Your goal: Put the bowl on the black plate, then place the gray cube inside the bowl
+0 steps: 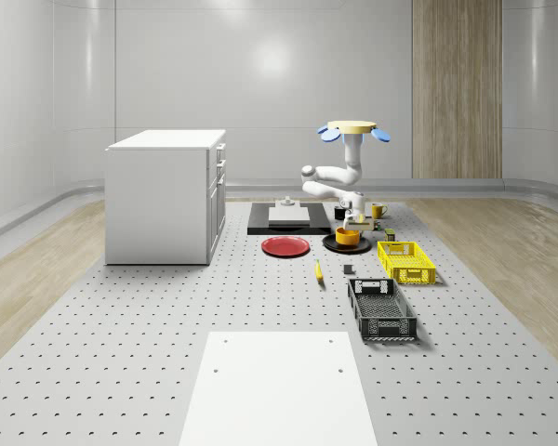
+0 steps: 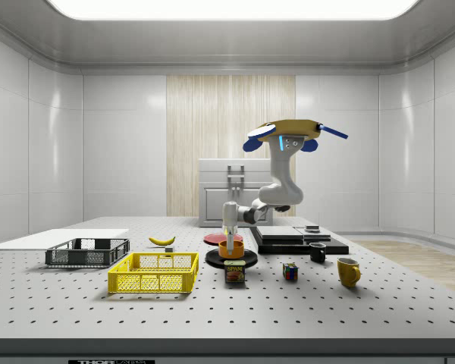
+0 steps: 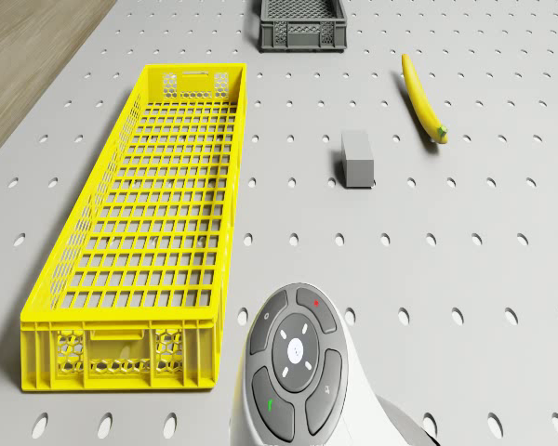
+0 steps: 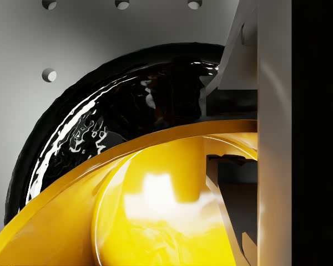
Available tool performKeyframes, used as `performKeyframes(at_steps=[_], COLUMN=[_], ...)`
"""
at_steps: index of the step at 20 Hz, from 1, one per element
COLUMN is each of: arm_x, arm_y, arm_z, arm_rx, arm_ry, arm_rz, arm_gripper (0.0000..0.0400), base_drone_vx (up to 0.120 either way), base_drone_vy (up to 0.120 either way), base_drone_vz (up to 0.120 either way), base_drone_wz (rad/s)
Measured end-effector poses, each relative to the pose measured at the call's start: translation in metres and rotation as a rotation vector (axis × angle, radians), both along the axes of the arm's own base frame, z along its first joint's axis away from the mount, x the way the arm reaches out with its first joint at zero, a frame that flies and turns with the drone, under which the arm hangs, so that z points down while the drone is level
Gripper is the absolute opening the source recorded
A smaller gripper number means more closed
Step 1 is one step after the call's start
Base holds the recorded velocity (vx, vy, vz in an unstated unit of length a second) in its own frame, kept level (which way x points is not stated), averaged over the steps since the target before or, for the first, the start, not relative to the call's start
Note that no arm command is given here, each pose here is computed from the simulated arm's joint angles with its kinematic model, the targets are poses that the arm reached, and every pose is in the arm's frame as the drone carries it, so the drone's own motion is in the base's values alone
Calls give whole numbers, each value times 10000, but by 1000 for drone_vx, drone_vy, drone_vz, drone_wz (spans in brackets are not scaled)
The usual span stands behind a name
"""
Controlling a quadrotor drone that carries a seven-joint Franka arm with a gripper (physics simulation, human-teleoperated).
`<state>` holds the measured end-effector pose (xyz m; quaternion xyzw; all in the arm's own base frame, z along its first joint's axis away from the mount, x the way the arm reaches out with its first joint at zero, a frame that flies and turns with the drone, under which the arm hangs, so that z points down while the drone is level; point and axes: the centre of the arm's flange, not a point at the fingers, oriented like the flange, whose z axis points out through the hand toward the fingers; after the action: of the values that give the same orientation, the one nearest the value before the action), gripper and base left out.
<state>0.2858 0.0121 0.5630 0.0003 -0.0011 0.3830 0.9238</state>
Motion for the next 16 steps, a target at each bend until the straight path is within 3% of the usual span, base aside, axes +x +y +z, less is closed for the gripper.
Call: performKeyframes(at_steps=[2,3,5,8,10,16], arm_x=[-24,-33,-47,-58,-62,-68], arm_y=[0,0,0,0,0,0], arm_z=[27,37,37,27,23,18], arm_rx=[0,0,-1,-1,-1,-1], arm_ry=[0,0,1,1,1,2], arm_rz=[0,1,1,1,1,1], arm_gripper=[100,166,258,333,359,391], base_drone_vx=[0,0,0,40,120,120], base_drone_vy=[0,0,0,-13,-120,-120], base_drone_vz=[0,0,60,120,120,0], base_drone_wz=[0,0,0,0,0,0])
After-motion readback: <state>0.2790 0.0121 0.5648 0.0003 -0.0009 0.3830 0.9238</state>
